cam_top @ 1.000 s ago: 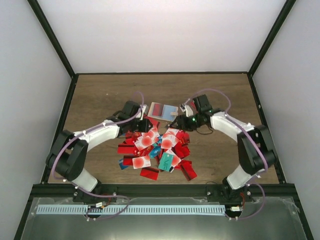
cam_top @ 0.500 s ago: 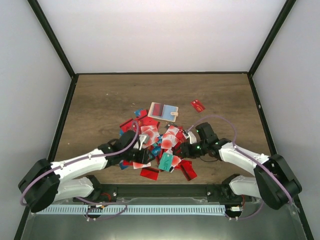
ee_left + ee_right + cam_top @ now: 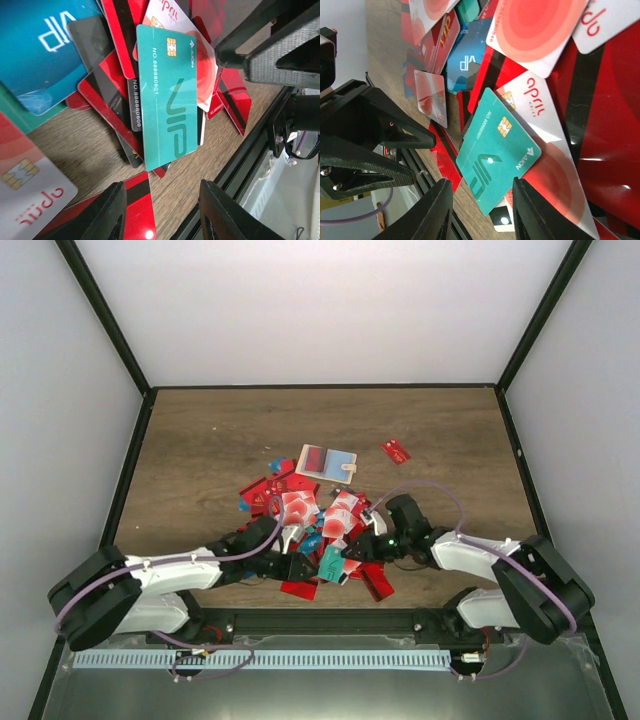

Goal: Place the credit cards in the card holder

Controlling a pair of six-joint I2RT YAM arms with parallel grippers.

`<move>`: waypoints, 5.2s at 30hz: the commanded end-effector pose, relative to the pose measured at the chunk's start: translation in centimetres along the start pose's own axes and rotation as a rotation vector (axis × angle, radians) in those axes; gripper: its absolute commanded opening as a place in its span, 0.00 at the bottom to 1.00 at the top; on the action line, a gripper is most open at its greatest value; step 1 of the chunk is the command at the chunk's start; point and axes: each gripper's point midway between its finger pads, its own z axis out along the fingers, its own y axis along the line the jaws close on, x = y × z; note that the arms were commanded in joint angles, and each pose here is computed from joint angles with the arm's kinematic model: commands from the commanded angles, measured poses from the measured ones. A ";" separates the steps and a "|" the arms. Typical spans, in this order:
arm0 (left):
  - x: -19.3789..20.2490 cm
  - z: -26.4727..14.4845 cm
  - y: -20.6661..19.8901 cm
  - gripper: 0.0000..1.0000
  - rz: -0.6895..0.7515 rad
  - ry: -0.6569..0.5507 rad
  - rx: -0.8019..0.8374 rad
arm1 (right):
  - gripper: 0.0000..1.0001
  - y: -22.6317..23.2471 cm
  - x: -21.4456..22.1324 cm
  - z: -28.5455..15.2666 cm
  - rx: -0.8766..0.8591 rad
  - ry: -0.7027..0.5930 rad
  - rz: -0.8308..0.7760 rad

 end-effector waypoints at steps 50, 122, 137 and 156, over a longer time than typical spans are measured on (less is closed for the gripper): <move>-1.0 3.4 -1.3 0.22 -0.026 0.012 0.089 | 0.26 -3.0 1.9 2.2 -0.001 0.037 0.067; -8.4 0.8 -0.9 0.04 0.125 -0.196 -0.216 | 0.27 0.5 -3.3 -0.6 0.050 -0.148 -0.066; -17.6 -6.9 -1.8 0.04 0.308 -0.482 -0.405 | 0.30 3.1 -12.0 -5.2 0.057 -0.330 -0.122; -21.2 -7.5 -3.7 0.07 0.375 -0.491 -0.348 | 0.26 0.2 -16.4 -5.5 0.036 -0.339 -0.068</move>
